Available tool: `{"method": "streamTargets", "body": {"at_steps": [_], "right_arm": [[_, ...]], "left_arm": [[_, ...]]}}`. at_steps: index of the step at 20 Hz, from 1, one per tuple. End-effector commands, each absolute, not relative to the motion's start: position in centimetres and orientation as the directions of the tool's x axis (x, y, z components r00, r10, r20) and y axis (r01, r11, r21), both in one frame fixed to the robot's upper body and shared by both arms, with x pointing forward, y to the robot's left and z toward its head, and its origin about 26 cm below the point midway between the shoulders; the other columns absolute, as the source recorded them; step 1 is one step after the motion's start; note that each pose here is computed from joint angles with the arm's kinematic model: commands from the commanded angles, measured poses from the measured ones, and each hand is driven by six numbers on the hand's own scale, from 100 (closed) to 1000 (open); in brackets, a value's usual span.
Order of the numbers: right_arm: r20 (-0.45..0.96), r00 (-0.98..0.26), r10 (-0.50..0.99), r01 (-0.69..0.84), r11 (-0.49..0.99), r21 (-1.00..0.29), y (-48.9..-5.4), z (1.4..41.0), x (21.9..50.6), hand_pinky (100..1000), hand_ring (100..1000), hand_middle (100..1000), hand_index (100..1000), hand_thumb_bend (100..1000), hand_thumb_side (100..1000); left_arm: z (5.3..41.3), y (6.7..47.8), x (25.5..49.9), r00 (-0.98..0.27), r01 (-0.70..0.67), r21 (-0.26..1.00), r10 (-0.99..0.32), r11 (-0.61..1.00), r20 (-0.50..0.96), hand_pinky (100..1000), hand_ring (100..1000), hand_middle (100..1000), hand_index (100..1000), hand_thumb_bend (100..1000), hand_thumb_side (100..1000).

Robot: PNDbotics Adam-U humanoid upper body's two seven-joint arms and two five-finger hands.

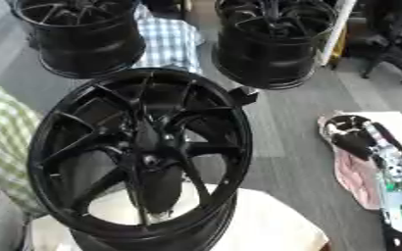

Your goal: Pull the pin out of the wheel hub.

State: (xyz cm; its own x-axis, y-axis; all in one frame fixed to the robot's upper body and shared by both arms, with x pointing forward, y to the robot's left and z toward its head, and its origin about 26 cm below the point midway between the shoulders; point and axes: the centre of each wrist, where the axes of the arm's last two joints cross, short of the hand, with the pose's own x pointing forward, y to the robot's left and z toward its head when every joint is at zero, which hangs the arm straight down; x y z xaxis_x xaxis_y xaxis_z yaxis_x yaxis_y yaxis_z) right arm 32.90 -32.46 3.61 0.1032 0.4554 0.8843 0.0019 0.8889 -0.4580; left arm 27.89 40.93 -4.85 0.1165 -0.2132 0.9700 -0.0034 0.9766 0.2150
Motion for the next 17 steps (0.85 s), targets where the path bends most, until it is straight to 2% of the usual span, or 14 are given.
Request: {"method": "streamTargets", "body": {"at_steps": [1, 17], "right_arm": [[0.922, 0.060, 0.382, 0.027, 0.923, -0.384, -31.1, 2.3, 33.1, 720, 666, 659, 804, 100, 521], [0.980, -0.050, 0.191, 0.146, 0.972, -0.182, -29.3, -3.9, 33.1, 723, 670, 661, 820, 100, 555]], "left_arm": [[-3.8, 41.4, 28.5, 0.084, -0.001, 0.233, -0.232, 0.973, 0.969, 704, 738, 685, 804, 430, 667], [-2.9, 41.2, 29.1, 0.046, 0.026, 0.243, -0.244, 0.970, 0.969, 707, 743, 689, 808, 425, 674]]}}
